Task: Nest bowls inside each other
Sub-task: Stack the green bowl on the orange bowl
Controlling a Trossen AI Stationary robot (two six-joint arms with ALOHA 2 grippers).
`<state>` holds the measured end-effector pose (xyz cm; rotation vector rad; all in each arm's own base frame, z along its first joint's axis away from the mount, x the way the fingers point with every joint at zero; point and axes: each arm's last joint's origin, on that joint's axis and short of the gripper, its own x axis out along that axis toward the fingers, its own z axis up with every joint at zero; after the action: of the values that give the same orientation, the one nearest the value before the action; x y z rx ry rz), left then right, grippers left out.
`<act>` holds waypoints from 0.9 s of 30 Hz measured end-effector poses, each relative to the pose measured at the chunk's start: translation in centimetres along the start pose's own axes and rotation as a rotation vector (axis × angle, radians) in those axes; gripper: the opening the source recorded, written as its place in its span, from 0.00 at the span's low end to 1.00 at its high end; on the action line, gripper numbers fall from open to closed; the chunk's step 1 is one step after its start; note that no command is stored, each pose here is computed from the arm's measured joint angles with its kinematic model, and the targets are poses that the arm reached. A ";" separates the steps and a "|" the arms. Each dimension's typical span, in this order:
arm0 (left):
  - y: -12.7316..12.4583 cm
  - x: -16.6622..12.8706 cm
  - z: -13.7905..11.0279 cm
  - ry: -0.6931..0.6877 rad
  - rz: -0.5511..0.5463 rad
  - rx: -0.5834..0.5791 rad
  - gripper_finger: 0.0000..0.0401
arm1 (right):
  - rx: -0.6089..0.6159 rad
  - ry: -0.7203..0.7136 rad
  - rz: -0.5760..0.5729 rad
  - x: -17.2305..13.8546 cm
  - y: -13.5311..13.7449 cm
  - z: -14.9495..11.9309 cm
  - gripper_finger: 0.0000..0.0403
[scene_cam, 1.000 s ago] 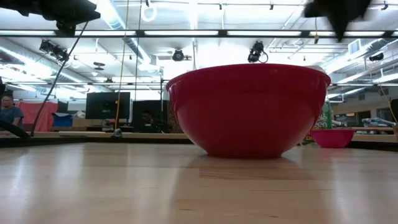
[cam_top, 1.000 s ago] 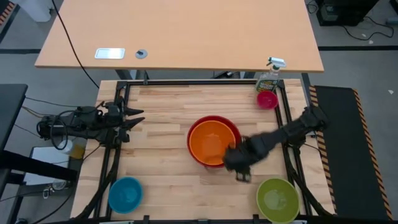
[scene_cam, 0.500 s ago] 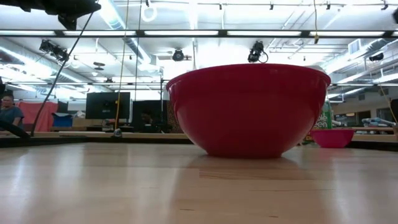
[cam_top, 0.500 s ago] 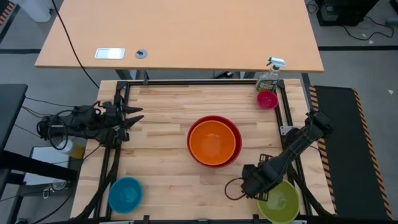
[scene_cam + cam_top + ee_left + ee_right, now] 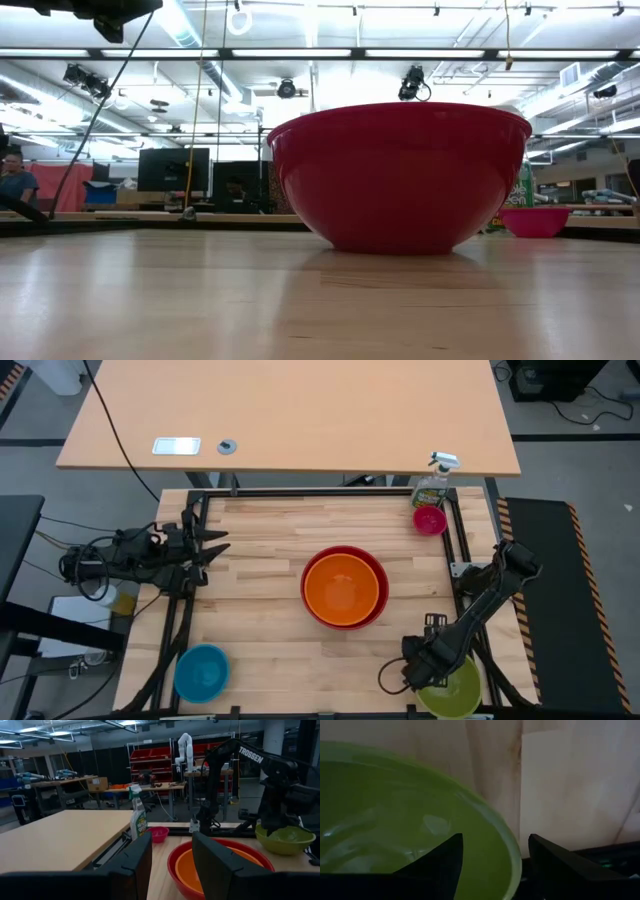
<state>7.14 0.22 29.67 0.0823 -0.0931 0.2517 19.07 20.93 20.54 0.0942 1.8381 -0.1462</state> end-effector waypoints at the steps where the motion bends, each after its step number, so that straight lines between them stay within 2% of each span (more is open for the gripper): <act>1: 0.0 0.0 0.0 0.000 0.000 0.000 0.35 | -0.008 0.004 -0.005 0.3 -0.1 0.0 0.57; 6: 0.0 0.0 0.0 0.000 0.000 0.000 0.35 | -0.078 0.014 0.014 1.5 -0.2 0.1 0.45; 12: 0.0 0.0 -0.1 0.011 -0.001 0.004 0.35 | -0.148 -0.002 0.031 1.6 -0.1 0.3 0.21; 16: 0.0 0.0 -0.2 0.021 -0.003 0.008 0.35 | -0.218 -0.027 0.070 0.4 0.3 0.4 0.07; 19: 0.0 0.0 -0.2 0.021 -0.002 0.008 0.35 | -0.208 -0.068 0.086 -1.1 0.3 0.9 0.06; 27: 0.0 0.0 -0.2 0.022 -0.002 0.015 0.35 | -0.128 -0.350 0.067 -7.9 -1.6 1.9 0.08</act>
<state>7.16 0.22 29.45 0.0948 -0.0695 0.2509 22.79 19.19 27.76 0.0373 1.4885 0.0033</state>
